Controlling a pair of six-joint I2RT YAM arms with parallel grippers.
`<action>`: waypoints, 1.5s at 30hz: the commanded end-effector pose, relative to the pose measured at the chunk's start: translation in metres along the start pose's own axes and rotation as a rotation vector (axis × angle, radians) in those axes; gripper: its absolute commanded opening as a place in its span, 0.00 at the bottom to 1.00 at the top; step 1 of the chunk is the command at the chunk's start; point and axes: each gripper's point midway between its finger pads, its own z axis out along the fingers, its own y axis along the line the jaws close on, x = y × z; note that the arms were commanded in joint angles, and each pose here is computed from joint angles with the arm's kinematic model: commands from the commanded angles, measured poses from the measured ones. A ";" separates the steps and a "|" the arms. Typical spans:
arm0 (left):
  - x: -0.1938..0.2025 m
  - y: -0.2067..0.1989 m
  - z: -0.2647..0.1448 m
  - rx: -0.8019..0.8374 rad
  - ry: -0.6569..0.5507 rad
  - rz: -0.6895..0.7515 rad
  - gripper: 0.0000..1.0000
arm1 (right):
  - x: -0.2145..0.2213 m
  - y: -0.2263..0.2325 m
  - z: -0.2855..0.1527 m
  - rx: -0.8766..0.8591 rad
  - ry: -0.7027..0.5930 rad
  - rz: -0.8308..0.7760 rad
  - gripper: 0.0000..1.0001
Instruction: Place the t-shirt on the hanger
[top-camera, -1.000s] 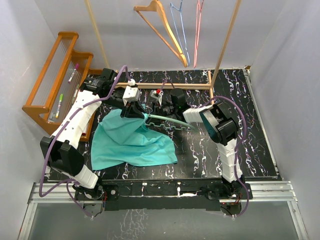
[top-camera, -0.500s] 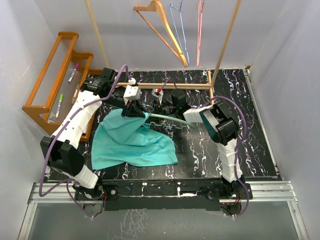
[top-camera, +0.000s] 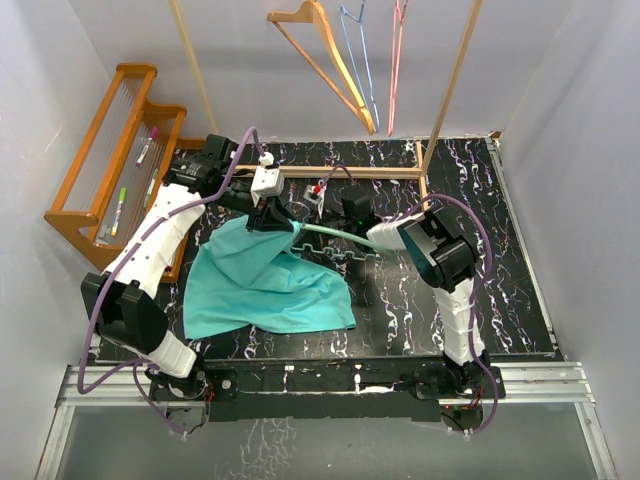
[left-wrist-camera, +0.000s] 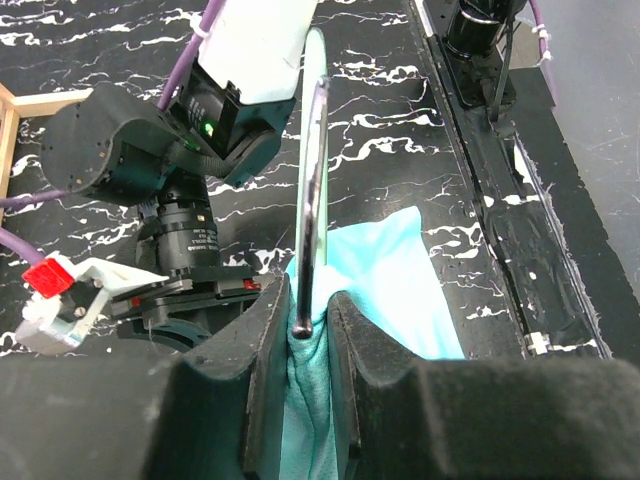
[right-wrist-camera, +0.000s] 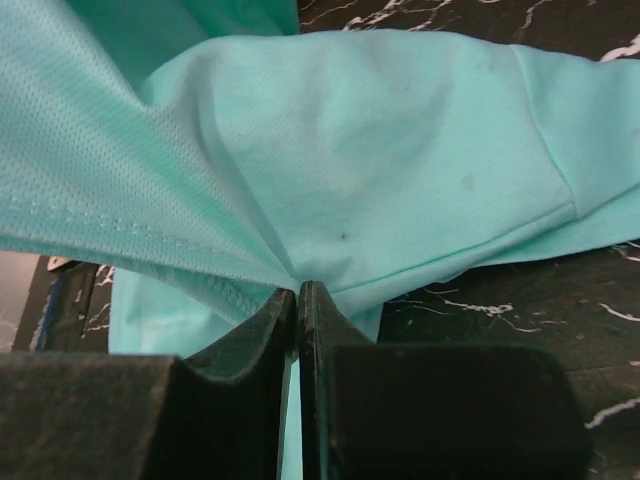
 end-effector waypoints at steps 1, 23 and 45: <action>-0.020 -0.007 -0.008 -0.032 -0.050 0.070 0.00 | -0.031 -0.008 -0.011 0.117 -0.041 -0.112 0.08; 0.020 0.031 -0.042 -0.262 0.004 0.089 0.00 | -0.040 -0.035 -0.080 0.360 -0.054 -0.100 0.08; 0.060 0.053 -0.055 -0.393 0.112 0.109 0.00 | -0.058 -0.054 -0.119 0.534 -0.078 -0.097 0.08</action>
